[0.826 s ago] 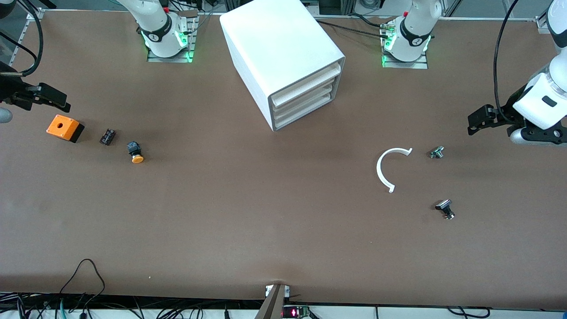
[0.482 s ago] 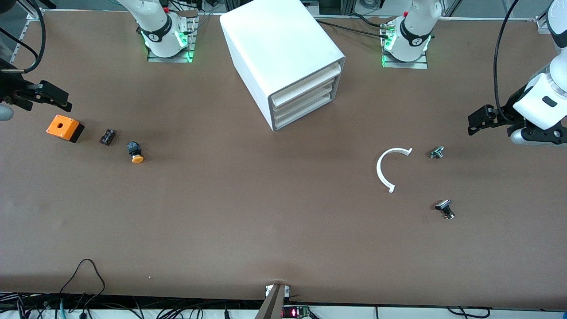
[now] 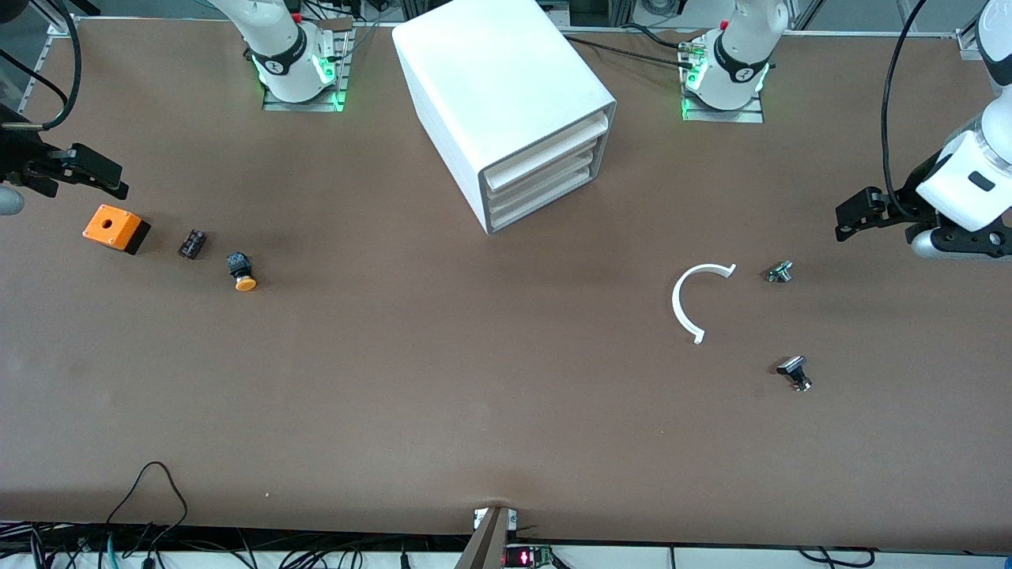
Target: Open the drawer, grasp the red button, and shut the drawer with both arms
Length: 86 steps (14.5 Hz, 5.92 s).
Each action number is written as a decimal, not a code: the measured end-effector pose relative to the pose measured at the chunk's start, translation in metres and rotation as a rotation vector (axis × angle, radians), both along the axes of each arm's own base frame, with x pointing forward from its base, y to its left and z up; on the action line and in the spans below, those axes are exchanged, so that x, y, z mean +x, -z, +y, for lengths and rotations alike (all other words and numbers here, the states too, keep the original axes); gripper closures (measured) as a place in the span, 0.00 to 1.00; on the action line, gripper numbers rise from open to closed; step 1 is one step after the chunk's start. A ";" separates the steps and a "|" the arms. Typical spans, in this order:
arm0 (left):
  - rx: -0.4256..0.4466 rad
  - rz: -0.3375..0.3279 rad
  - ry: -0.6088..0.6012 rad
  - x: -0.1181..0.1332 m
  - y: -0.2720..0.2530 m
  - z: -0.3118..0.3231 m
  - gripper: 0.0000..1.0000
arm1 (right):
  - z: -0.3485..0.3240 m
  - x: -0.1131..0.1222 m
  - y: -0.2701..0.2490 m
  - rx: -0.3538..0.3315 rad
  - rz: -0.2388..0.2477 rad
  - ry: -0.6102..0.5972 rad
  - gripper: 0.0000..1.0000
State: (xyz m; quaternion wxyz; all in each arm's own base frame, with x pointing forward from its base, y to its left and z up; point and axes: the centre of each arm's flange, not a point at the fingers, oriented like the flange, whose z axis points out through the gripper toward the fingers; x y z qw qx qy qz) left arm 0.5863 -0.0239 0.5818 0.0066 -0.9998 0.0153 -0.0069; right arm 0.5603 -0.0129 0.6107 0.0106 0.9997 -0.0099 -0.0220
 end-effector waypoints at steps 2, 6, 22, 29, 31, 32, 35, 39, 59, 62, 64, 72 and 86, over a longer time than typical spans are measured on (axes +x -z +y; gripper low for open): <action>0.000 0.000 0.000 0.000 0.000 0.000 0.00 | 0.000 0.000 0.000 0.000 0.000 0.000 0.00; 0.000 0.000 0.000 0.000 0.000 0.000 0.00 | -0.003 0.000 0.000 0.000 0.000 0.005 0.00; -0.028 0.025 0.007 0.004 0.013 -0.007 0.00 | 0.002 -0.003 0.002 0.000 0.025 -0.003 0.00; -0.054 0.243 0.039 0.006 0.090 -0.019 0.00 | 0.003 0.005 0.017 -0.001 0.052 -0.004 0.00; -0.087 0.321 0.075 0.004 0.130 -0.038 0.00 | 0.003 0.007 0.023 -0.001 0.064 -0.004 0.00; -0.117 0.347 0.088 0.002 0.149 -0.051 0.00 | 0.004 0.008 0.026 -0.001 0.071 -0.005 0.00; -0.223 0.407 0.087 -0.005 0.201 -0.075 0.00 | 0.025 0.018 0.050 -0.002 0.112 -0.044 0.00; -0.438 0.548 0.137 -0.027 0.268 -0.104 0.00 | 0.082 0.031 0.088 -0.030 0.168 -0.140 0.00; -0.929 0.800 0.226 -0.162 0.373 -0.270 0.04 | 0.072 0.035 0.089 0.013 0.172 -0.196 0.00; -0.932 0.768 0.206 -0.176 0.377 -0.288 0.09 | 0.074 0.036 0.091 0.037 0.175 -0.219 0.00; -0.930 0.748 0.202 -0.178 0.378 -0.292 0.27 | 0.074 0.036 0.089 0.041 0.171 -0.252 0.00; -0.986 0.649 0.223 -0.148 0.376 -0.260 0.74 | 0.062 0.043 0.094 0.185 0.158 -0.218 0.00; -0.866 0.326 0.210 -0.036 0.341 -0.168 0.60 | 0.232 0.071 0.112 0.187 -0.009 -0.655 0.00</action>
